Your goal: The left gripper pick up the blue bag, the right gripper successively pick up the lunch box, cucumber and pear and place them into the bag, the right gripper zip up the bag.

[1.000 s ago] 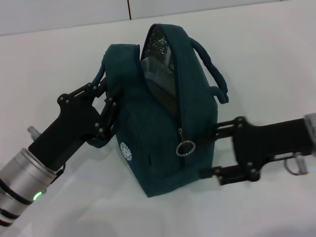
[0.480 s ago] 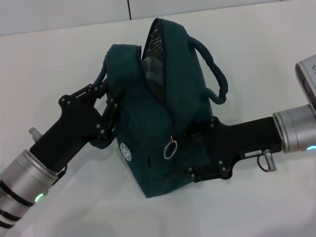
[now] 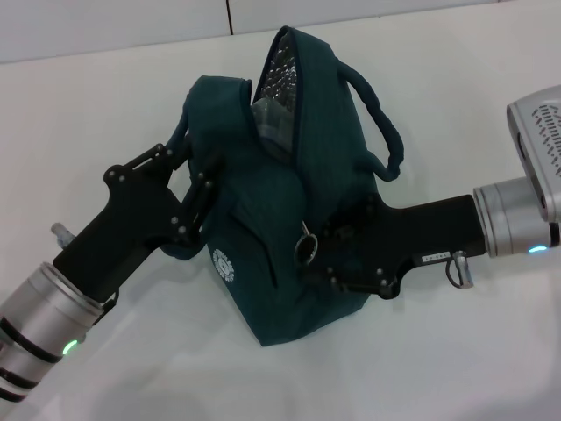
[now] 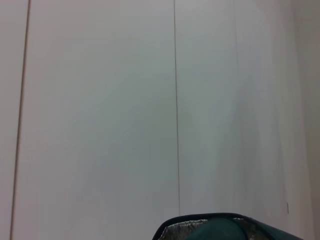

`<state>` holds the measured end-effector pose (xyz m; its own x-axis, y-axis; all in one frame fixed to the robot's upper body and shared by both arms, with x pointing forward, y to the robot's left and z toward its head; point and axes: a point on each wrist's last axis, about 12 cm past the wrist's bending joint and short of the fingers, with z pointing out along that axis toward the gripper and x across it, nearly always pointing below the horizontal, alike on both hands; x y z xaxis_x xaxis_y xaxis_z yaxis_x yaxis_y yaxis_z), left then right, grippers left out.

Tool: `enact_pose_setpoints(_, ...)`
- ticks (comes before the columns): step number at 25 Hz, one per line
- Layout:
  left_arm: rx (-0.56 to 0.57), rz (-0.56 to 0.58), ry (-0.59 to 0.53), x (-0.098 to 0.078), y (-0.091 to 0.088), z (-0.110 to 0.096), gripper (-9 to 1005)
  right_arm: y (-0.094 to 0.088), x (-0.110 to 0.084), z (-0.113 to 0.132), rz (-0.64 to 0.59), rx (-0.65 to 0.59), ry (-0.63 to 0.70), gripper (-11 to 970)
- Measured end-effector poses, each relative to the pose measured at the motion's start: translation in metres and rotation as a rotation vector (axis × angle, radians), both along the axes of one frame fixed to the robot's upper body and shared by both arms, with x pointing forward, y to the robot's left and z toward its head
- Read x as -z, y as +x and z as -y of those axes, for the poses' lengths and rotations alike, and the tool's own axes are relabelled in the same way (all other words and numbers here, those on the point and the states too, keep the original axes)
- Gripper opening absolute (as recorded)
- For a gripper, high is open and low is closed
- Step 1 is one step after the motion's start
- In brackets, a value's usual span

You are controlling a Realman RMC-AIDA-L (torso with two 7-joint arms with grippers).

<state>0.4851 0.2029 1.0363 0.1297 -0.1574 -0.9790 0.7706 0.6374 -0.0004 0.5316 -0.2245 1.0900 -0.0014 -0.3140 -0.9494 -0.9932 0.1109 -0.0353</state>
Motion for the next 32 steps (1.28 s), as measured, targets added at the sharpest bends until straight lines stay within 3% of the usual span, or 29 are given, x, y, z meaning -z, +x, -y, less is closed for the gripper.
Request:
enact_pose_setpoints(6, -0.009, 0.026, -0.005, -0.001, -0.002, 0.003, 360, 0.0, -0.001, 0.0, 0.093, -0.03, -0.003, 235)
enact_pose_setpoints(11, -0.011, 0.063, -0.027, -0.006, -0.002, 0.005, 476, -0.002, 0.0, 0.0, 0.123, -0.053, -0.004, 82)
enact_pose_setpoints(14, -0.001, 0.075, -0.067, -0.009, -0.006, 0.002, 546, -0.004, 0.0, 0.0, 0.135, -0.064, 0.001, 58)
enact_pose_setpoints(23, 0.048, 0.095, -0.227, -0.017, -0.034, -0.015, 542, -0.004, -0.004, -0.002, 0.169, -0.08, 0.027, 17)
enact_pose_setpoints(32, -0.011, -0.009, -0.163, 0.009, -0.082, -0.04, 537, 0.014, -0.024, -0.021, 0.238, -0.115, 0.076, 17)
